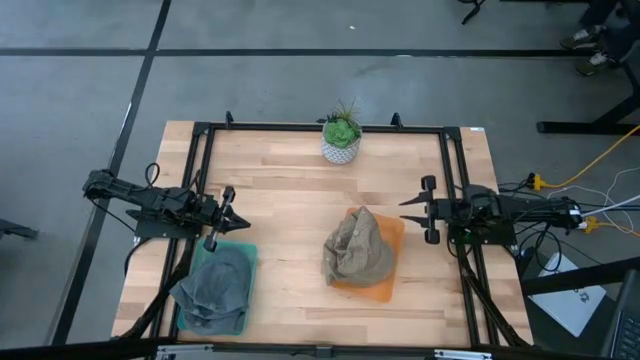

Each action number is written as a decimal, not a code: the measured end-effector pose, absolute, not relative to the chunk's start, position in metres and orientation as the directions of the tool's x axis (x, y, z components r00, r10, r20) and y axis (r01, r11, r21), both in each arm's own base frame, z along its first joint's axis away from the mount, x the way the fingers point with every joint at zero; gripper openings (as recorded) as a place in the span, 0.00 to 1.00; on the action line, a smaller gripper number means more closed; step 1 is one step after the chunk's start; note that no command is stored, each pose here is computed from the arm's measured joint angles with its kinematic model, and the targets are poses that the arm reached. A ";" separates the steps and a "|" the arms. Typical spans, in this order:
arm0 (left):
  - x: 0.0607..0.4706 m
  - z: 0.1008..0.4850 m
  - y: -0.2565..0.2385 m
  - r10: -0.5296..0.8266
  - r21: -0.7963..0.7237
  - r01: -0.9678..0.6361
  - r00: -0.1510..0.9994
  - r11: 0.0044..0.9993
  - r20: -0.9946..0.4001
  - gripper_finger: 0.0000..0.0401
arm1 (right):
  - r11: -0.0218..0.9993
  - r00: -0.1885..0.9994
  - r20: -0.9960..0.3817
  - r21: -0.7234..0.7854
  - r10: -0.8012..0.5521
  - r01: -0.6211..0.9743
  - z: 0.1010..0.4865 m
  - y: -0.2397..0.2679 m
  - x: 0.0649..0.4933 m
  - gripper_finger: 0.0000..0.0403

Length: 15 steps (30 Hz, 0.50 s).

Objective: Pick & Place hat
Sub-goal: Return to Home Position

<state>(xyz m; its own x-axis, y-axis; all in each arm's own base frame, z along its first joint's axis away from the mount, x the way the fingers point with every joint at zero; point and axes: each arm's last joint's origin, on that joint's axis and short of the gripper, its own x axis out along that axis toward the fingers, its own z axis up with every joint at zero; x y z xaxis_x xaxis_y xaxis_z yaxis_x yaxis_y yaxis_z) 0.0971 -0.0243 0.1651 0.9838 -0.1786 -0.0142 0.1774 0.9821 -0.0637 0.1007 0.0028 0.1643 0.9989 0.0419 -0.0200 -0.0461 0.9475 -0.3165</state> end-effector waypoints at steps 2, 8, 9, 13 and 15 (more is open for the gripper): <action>0.097 0.165 -0.024 -0.179 -0.064 0.177 0.984 0.982 -0.014 0.02 | 0.948 0.999 -0.010 -0.317 0.042 -0.043 0.165 0.003 0.101 0.38; 0.097 0.165 -0.024 -0.178 -0.064 0.177 0.984 0.982 -0.014 0.03 | 0.948 0.999 -0.015 -0.316 0.042 -0.044 0.165 0.003 0.101 0.38; 0.097 0.165 -0.024 -0.178 -0.064 0.177 0.984 0.982 -0.014 0.03 | 0.947 0.999 -0.023 -0.316 0.042 -0.047 0.164 0.003 0.101 0.38; 0.097 0.165 -0.024 -0.179 -0.064 0.177 0.984 0.982 -0.014 0.03 | 0.947 0.999 -0.033 -0.316 0.042 -0.050 0.163 0.003 0.101 0.38; 0.097 0.165 -0.024 -0.179 -0.064 0.177 0.984 0.982 -0.014 0.03 | 0.947 0.999 -0.032 -0.316 0.042 -0.050 0.163 0.003 0.101 0.38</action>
<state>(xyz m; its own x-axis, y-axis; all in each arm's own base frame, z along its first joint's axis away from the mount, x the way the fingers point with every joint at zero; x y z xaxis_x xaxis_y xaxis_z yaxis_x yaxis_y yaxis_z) 0.0971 -0.0243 0.1651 0.9838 -0.1785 -0.0142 0.1773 0.9821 -0.0637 0.1007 0.0028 0.1631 0.9986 0.0416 -0.0324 -0.0497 0.9474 -0.3162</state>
